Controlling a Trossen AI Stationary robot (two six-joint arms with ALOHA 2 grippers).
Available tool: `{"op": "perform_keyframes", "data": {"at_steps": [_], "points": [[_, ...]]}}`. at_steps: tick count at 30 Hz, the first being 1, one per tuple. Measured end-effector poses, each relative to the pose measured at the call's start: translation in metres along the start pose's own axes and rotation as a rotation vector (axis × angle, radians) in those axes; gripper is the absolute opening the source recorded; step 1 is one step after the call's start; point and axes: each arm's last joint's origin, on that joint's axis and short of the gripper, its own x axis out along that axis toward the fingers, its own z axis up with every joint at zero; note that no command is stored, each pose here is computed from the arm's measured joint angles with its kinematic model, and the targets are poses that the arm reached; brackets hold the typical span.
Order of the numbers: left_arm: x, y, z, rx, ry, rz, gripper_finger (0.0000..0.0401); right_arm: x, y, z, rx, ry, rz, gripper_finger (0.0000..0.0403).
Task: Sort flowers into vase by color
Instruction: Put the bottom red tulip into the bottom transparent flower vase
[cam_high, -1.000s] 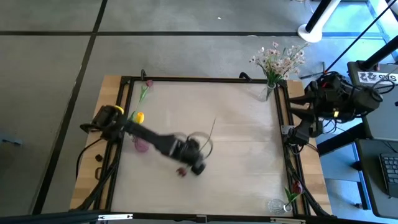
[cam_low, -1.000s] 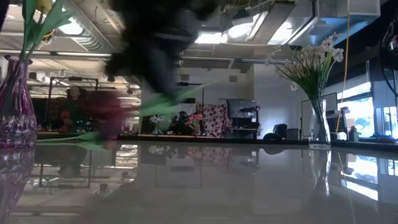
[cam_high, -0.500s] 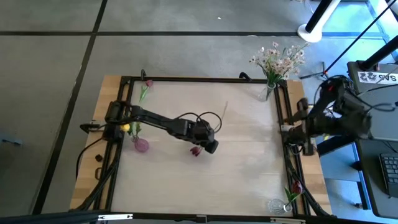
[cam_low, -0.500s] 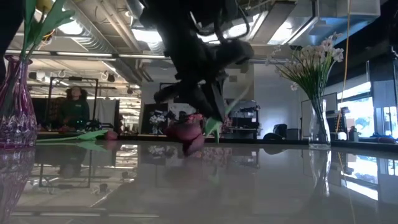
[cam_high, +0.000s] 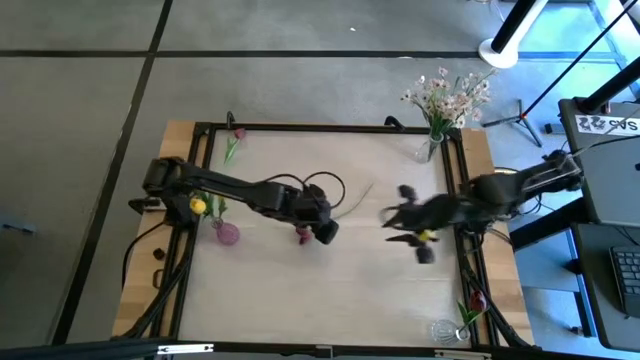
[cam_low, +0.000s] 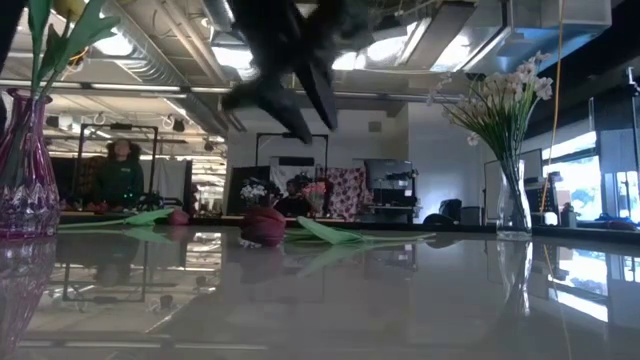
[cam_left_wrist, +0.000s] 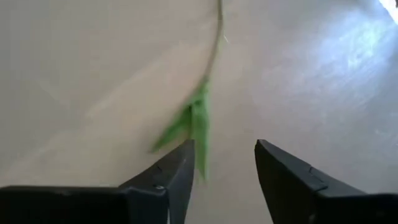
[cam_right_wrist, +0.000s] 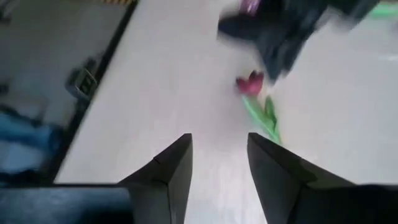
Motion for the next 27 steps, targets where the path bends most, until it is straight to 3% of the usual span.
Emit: {"op": "perform_keyframes", "data": {"at_steps": [5, 11, 13, 18, 24, 27], "points": [[-0.072, 0.013, -0.010, 0.063, -0.161, 0.066, 0.0186, 0.048, -0.031, 0.002, -0.006, 0.135, 0.025, 0.0209], [-0.136, 0.032, -0.009, 0.123, -0.265, -0.074, 0.0191, 0.119, -0.056, 0.009, -0.168, 0.121, 0.004, 0.0279], [-0.148, 0.038, -0.005, 0.140, -0.301, -0.088, 0.0190, 0.143, -0.062, 0.007, -0.203, 0.120, 0.010, 0.0285], [-0.171, 0.045, 0.011, 0.052, -0.441, -0.176, 0.0188, 0.192, -0.069, -0.009, -0.214, 0.190, 0.031, 0.0287], [-0.178, 0.048, 0.036, 0.087, -0.587, -0.199, 0.0188, 0.231, -0.078, -0.017, -0.232, 0.155, -0.033, 0.0284], [-0.183, 0.046, 0.051, 0.100, -0.666, -0.274, 0.0188, 0.247, -0.088, -0.026, -0.185, 0.162, -0.050, 0.0267]]}}
